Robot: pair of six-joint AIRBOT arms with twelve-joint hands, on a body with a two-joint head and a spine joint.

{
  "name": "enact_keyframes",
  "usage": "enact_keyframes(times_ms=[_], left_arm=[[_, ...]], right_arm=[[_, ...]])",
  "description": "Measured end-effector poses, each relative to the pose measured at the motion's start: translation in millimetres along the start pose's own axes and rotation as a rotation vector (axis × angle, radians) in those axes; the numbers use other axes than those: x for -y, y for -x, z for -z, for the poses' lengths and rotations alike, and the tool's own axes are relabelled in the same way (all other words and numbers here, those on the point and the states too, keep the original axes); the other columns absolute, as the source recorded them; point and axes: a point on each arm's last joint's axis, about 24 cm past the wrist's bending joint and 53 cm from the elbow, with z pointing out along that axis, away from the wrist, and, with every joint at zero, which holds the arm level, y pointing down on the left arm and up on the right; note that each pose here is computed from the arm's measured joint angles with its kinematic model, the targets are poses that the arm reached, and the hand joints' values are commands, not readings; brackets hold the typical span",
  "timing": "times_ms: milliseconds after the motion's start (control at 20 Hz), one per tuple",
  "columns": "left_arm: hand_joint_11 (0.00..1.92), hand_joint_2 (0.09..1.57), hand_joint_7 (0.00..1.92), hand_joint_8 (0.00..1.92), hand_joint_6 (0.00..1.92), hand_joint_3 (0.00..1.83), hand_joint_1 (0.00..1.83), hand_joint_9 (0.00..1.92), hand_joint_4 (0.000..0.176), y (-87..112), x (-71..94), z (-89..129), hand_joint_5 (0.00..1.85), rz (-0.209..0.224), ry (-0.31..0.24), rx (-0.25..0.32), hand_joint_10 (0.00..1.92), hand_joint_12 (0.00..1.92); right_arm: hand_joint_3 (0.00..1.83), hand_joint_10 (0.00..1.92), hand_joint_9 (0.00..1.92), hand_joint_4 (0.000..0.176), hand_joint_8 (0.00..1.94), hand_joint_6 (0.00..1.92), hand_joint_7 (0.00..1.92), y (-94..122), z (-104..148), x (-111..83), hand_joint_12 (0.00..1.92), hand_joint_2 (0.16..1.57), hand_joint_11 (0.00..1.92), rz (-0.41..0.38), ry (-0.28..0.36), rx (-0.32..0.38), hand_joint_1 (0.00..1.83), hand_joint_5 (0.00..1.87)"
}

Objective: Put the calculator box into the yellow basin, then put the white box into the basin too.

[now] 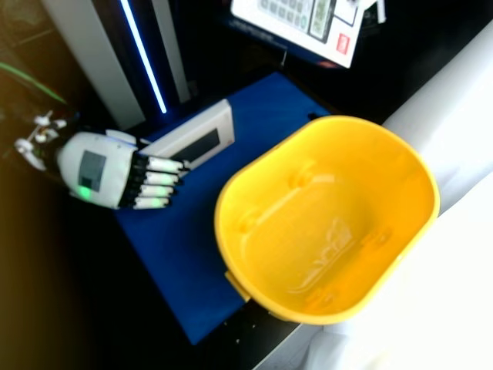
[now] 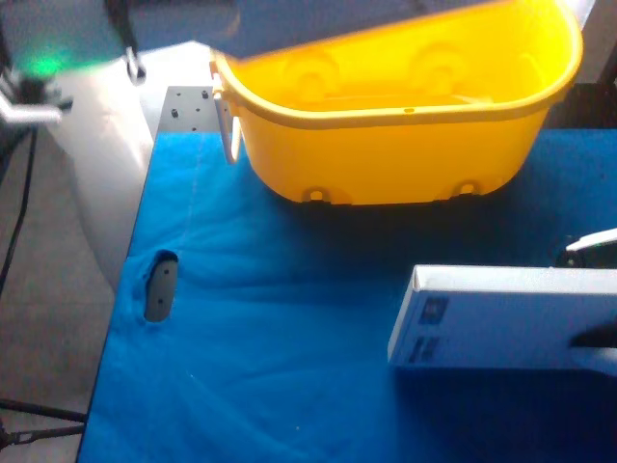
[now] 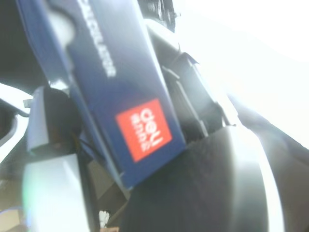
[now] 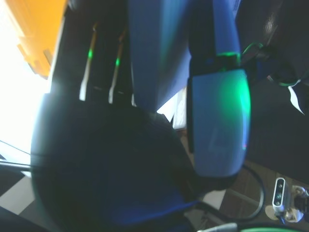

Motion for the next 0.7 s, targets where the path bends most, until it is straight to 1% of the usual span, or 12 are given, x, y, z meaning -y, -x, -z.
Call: enact_keyframes(times_ms=[50,100,200,250,300,350,400,450,500,550,650,700], left_arm=[[0.79,1.18,0.80,1.31,1.12,0.00,1.36,0.84,0.000,2.5,6.8,-9.2,0.82,-0.023,-0.019,-0.009,1.36,1.43],[0.79,1.18,0.77,1.33,1.10,0.00,1.35,0.83,0.000,5.5,16.9,-17.5,0.84,-0.033,-0.053,-0.003,1.38,1.46],[0.79,1.18,0.77,1.30,1.14,0.00,1.35,0.84,0.000,10.9,25.5,-28.1,0.82,-0.051,-0.092,0.007,1.37,1.46],[0.80,1.19,0.75,1.32,1.18,0.00,1.35,0.86,0.000,13.6,23.0,-34.5,0.79,-0.059,-0.088,0.010,1.35,1.43],[0.81,1.17,0.77,1.27,1.14,0.00,1.36,0.89,0.000,15.4,19.6,-40.2,0.83,-0.063,-0.076,0.012,1.30,1.38],[0.81,1.16,0.78,1.25,1.11,0.00,1.36,0.91,0.000,16.2,17.2,-46.6,0.85,-0.068,-0.067,0.009,1.28,1.33],[0.78,1.18,0.75,1.29,1.17,0.00,1.36,0.89,0.000,17.1,15.4,-51.5,0.80,-0.075,-0.061,0.009,1.32,1.33],[0.78,1.18,0.79,1.23,1.16,0.00,1.36,0.88,0.000,16.7,14.8,-55.9,0.81,-0.078,-0.060,0.006,1.34,1.34],[0.75,1.18,0.79,1.21,1.17,0.00,1.36,0.86,0.000,14.2,10.9,-62.6,0.81,-0.079,-0.052,0.000,1.38,1.36],[0.69,1.18,0.79,1.23,1.12,0.00,1.35,0.82,0.000,11.5,5.6,-68.3,0.85,-0.082,-0.039,-0.008,1.41,1.37],[0.71,1.17,0.80,1.23,1.09,0.00,1.36,0.85,0.000,0.2,-9.3,-81.6,0.85,-0.087,0.004,-0.042,1.37,1.38],[0.79,1.17,0.83,1.24,1.06,0.00,1.36,0.88,0.000,-4.9,-16.3,-87.3,0.82,-0.093,0.025,-0.057,1.35,1.38]], right_arm=[[0.00,1.33,0.96,0.000,0.98,0.91,0.96,1.0,-0.2,0.3,1.59,1.12,0.90,0.002,0.000,0.001,1.38,0.92],[0.00,1.31,0.97,0.000,0.97,0.89,0.96,1.8,-0.3,0.6,1.57,1.11,0.90,0.002,0.000,0.002,1.38,0.93],[0.00,1.29,0.97,0.000,0.94,0.88,0.97,2.9,-0.5,1.2,1.56,1.10,0.87,0.001,-0.001,0.007,1.38,0.96],[0.00,1.34,0.95,0.000,1.01,0.84,0.95,3.3,-0.8,1.7,1.60,1.11,0.86,0.001,-0.001,0.008,1.38,0.96],[0.00,1.29,0.96,0.000,0.97,0.90,0.96,3.4,-0.9,1.6,1.56,1.11,0.84,0.000,0.000,0.007,1.38,0.96],[0.00,1.28,0.97,0.000,0.94,0.87,0.98,3.5,-1.1,1.6,1.57,1.10,0.85,-0.001,0.001,0.007,1.38,0.97],[0.00,1.37,0.92,0.000,1.02,0.81,0.95,3.3,-1.2,1.6,1.66,1.11,0.85,-0.001,0.001,0.007,1.38,0.98],[0.00,1.31,0.95,0.000,0.92,0.84,0.99,3.3,-1.9,1.3,1.62,1.10,0.82,-0.001,0.002,0.007,1.38,1.00],[0.00,1.26,0.97,0.000,0.88,0.88,1.01,3.4,-2.9,1.4,1.58,1.09,0.83,-0.001,0.002,0.007,1.39,0.99],[0.00,1.22,1.00,0.000,0.82,0.91,1.03,3.3,-3.7,1.0,1.53,1.09,0.85,0.001,0.006,0.006,1.39,0.99],[0.00,1.20,1.02,0.000,0.80,0.91,1.03,3.5,-5.6,-0.2,1.50,1.08,0.88,-0.001,0.012,0.009,1.39,0.99],[0.00,1.18,1.03,0.000,0.82,0.92,1.01,3.8,-5.7,0.0,1.48,1.08,0.90,-0.001,0.011,0.010,1.39,0.98]])
